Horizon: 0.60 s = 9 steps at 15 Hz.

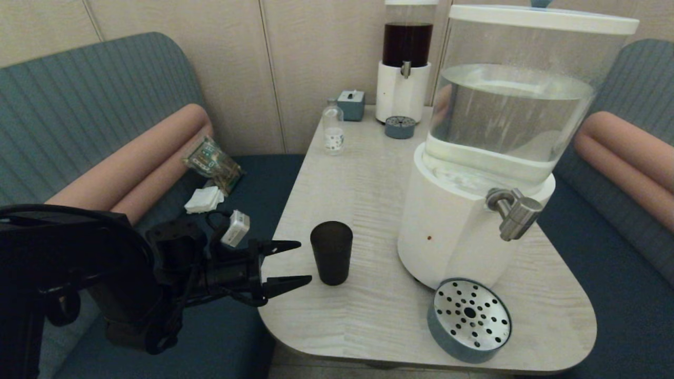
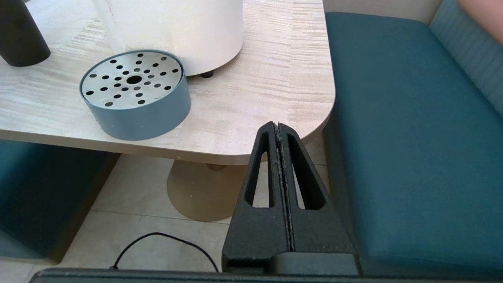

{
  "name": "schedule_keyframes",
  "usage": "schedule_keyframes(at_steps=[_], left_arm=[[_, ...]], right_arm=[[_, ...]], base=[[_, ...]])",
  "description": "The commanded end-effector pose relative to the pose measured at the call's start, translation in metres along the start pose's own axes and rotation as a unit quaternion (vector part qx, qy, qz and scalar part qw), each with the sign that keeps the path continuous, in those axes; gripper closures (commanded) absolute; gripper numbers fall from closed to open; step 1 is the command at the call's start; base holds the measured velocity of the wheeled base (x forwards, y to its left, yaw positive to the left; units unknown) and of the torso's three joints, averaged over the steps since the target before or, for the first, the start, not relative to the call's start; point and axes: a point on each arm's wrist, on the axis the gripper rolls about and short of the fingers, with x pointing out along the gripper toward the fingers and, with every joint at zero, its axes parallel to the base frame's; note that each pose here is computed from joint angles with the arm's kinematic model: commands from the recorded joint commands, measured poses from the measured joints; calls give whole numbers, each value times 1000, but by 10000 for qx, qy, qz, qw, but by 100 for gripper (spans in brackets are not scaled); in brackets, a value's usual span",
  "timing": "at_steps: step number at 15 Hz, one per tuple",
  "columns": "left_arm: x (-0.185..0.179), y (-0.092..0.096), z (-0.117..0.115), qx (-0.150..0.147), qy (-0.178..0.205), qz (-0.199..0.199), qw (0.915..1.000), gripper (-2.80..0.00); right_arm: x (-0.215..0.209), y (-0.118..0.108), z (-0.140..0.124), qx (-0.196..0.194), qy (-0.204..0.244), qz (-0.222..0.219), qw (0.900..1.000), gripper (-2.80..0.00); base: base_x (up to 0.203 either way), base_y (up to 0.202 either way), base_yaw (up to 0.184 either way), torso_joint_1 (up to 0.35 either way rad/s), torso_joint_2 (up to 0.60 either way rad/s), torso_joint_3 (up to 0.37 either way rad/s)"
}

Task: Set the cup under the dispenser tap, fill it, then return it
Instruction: Pick up the cup

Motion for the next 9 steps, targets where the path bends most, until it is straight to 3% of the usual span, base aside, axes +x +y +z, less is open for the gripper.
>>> schedule_keyframes(at_steps=[1, 9], left_arm=[[12, 2, -4, 19, -20, -71, 10000, -280], [34, 15, -9, 70, -118, 79, 9999, -280]], right_arm=[[0, 0, 0, -2, 0, 2, 10000, 0], [0, 0, 0, 6, 0, 2, 10000, 0]], base=[[0, 0, 0, 0, 0, 0], [0, 0, 0, 0, 0, 0]])
